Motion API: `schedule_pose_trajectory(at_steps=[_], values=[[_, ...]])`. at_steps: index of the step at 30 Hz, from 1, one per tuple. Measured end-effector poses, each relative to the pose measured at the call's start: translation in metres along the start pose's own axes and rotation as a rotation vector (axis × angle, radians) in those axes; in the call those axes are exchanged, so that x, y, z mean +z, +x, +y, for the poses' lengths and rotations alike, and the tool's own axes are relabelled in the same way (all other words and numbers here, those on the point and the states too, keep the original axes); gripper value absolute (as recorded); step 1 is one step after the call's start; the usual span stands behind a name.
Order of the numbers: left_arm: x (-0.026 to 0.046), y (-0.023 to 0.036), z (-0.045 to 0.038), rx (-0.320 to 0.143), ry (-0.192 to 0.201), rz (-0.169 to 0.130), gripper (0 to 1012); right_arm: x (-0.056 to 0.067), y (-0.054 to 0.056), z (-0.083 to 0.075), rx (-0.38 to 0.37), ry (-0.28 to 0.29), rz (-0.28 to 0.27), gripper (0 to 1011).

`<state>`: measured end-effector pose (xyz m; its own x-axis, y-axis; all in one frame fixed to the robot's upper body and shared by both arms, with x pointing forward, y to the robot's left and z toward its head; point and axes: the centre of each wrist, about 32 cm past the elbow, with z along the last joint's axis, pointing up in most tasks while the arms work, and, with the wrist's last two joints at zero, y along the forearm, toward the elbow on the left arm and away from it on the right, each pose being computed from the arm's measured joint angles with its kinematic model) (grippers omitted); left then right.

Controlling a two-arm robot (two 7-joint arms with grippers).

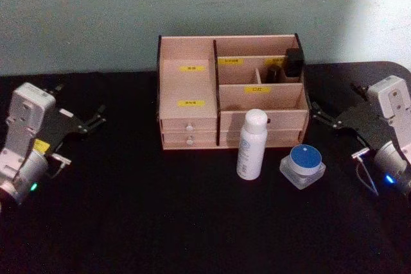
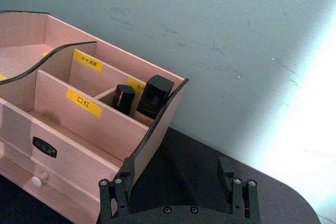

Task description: Pick up the facial cleanser and watermelon frost from the table and place them into the tiered storage box.

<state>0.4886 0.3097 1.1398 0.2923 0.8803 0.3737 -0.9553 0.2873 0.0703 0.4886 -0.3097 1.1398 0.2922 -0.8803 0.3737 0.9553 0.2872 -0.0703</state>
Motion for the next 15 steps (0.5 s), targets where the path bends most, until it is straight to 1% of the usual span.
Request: schedule_pose_trajectory(at_steps=[15], values=[[0.0,0.0,0.0,0.0,0.0,0.0,1001,0.0,0.0,0.0,0.0,0.0,0.0,1000]])
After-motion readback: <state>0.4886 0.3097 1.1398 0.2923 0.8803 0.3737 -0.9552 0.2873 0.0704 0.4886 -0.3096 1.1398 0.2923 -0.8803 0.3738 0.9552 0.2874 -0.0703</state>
